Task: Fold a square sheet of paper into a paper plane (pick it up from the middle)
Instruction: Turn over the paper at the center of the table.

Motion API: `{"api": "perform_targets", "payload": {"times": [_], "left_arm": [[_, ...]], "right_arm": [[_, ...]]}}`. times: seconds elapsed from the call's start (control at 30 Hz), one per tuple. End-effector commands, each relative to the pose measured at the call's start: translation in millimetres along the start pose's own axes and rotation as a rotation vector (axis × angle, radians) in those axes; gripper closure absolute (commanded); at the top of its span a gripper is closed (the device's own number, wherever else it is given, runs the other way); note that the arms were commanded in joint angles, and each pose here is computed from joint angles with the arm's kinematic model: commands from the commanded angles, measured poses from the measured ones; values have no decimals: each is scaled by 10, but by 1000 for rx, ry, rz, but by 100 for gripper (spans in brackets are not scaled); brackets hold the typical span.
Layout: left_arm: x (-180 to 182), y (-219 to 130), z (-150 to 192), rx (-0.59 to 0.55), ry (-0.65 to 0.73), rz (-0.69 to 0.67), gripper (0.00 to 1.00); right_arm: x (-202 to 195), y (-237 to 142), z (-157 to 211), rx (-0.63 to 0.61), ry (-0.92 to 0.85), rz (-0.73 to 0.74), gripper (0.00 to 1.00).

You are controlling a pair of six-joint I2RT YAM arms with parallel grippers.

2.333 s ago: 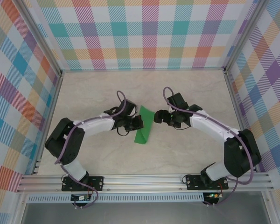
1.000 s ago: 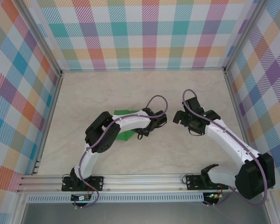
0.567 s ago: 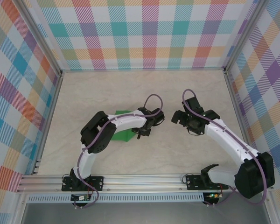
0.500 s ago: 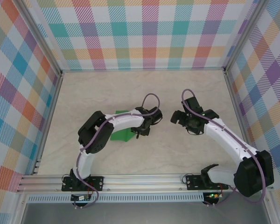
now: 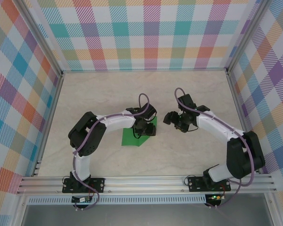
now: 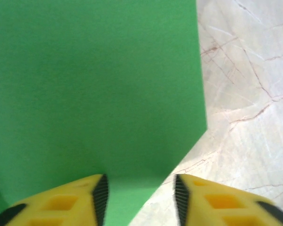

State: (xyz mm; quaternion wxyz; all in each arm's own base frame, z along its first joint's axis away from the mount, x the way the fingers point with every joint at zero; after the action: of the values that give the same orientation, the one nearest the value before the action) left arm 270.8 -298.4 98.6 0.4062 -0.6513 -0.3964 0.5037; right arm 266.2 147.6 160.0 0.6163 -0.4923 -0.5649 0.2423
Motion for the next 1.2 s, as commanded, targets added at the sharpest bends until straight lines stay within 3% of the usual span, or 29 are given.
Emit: {"api": "perform_targets", "payload": {"times": [0.0,0.13,0.27,0.4,0.63,0.97,1.17], "left_arm": [[58,17,66,35,-37,33,69],[117,24,102,36,-50,13,81],[146,21,124,37,-57,-1,86],[137,-9,110,30,-65,3,88],[69,-232,68,-15,-108,38,86],[430,-672,336,-91,-354,-2,60],[884,-766,489,-100,-518,-25,29]], "right_arm": [[273,113,-50,70,-15,-134,42],[420,339,-27,131,-28,-131,65],[522,551,24,194,-37,-141,79],[564,724,65,238,-38,-129,86],[350,936,137,266,-19,-31,88],[137,1009,247,279,-7,39,89],[112,1028,255,281,-11,51,89]]}}
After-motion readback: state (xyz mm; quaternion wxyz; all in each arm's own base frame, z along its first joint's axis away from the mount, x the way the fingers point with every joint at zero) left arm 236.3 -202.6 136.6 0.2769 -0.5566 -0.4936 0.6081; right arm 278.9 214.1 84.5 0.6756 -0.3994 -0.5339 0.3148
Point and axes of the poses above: each hand's point on the last joint's axis, 136 mm out from that joint toward the fingers, its own y axis out along the fingers, its own x axis along the line the jaws close on, z = x × y, the point moved 8 cm from there along -y, back along the fingers
